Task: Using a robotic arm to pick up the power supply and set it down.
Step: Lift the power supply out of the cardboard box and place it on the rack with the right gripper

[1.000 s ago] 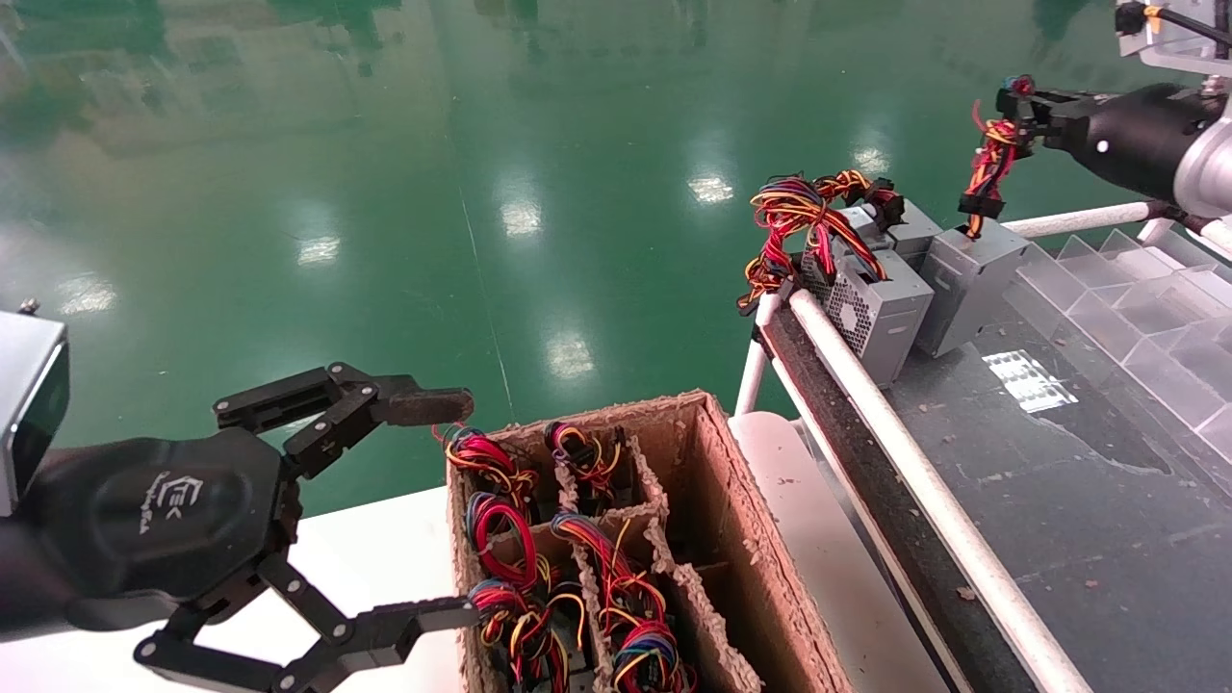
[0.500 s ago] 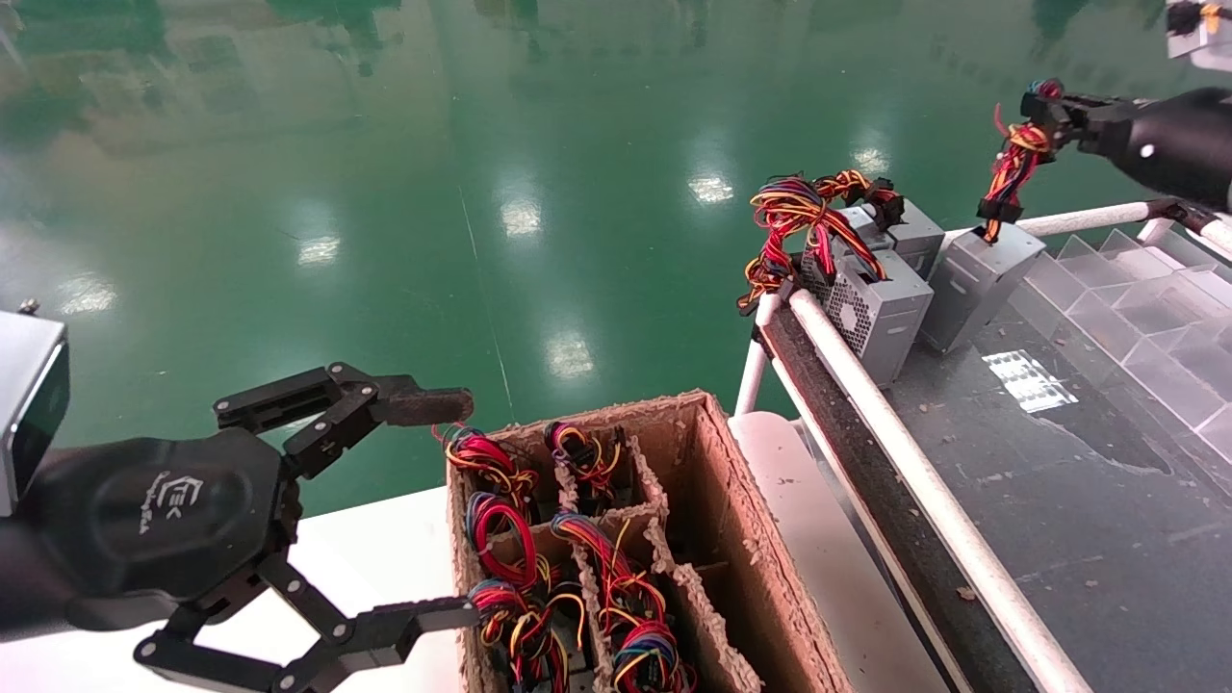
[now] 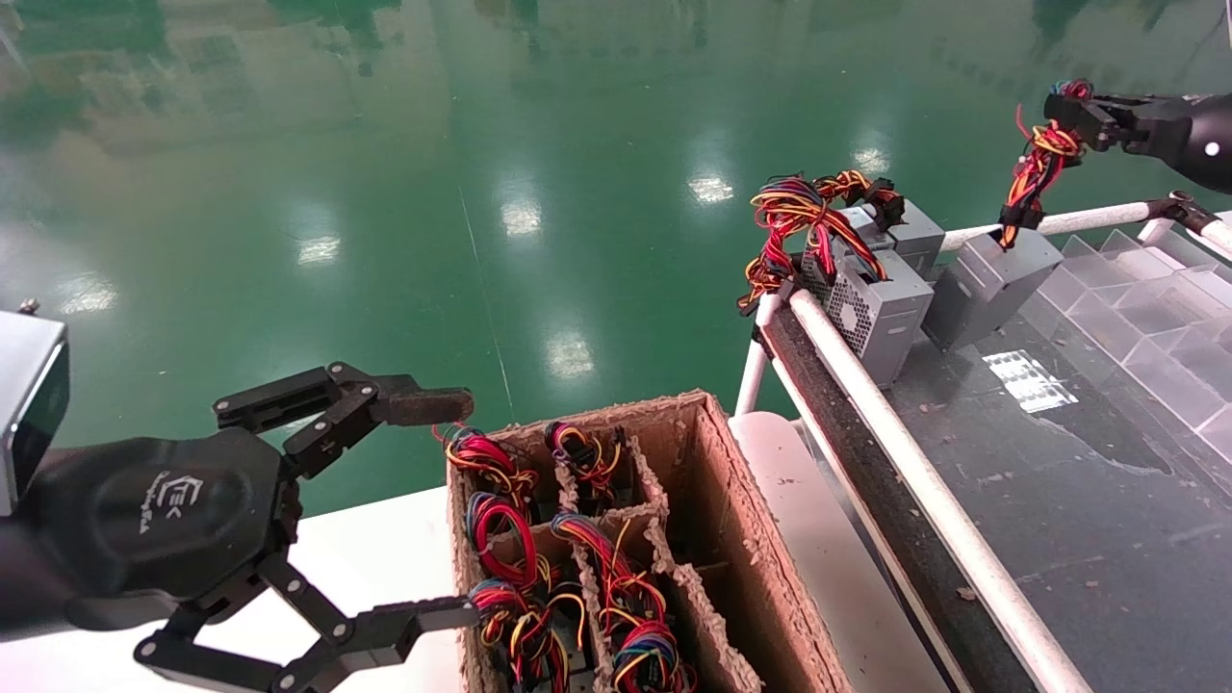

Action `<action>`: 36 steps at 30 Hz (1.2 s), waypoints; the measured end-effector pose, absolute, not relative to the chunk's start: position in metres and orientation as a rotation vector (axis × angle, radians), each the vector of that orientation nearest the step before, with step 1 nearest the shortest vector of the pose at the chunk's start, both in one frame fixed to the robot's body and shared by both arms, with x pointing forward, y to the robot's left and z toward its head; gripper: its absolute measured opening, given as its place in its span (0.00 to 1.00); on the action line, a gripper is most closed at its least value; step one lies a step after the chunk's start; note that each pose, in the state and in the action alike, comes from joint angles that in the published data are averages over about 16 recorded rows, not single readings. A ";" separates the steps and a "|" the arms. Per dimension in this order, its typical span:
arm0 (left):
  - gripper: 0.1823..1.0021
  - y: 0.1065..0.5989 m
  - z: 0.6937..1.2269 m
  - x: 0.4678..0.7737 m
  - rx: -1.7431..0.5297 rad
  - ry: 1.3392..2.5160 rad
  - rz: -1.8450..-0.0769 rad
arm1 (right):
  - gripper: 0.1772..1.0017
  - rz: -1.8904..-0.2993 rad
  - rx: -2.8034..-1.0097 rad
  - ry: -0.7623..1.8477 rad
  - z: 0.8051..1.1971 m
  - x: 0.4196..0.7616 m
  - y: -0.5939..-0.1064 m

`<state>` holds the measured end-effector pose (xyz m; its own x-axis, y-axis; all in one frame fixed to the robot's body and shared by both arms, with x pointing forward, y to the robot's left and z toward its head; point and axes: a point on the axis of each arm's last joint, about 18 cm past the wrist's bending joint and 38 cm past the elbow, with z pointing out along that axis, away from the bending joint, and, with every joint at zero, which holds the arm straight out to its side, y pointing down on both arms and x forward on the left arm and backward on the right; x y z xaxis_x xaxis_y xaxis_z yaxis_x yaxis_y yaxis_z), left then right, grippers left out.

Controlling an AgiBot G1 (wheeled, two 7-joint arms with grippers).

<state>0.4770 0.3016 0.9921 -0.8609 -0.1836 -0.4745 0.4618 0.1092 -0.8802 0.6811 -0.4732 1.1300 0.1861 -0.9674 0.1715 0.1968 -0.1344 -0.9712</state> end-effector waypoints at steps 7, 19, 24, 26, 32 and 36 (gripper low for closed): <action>1.00 0.302 0.992 0.477 0.270 1.921 -1.802 | 0.07 -1.213 -1.342 0.810 1.126 0.666 -0.478; 1.00 0.302 0.992 0.477 0.270 1.921 -1.802 | 0.07 -1.164 -1.456 0.731 1.122 0.647 -0.475; 1.00 0.302 0.992 0.477 0.270 1.921 -1.802 | 0.07 -1.152 -1.484 0.714 1.121 0.647 -0.469; 1.00 0.302 0.992 0.477 0.270 1.921 -1.802 | 0.07 -1.149 -1.494 0.707 1.120 0.647 -0.467; 1.00 0.302 0.992 0.477 0.270 1.921 -1.802 | 0.07 -1.141 -1.513 0.689 1.120 0.648 -0.461; 1.00 0.302 0.992 0.477 0.270 1.921 -1.802 | 0.07 -1.145 -1.520 0.678 1.121 0.650 -0.458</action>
<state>0.4770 0.3016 0.9921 -0.8609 -0.1836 -0.4745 0.4618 0.1092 -0.8802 0.6495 -0.4576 1.1211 0.3780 -0.8726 0.3093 0.1485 -0.2726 -0.9506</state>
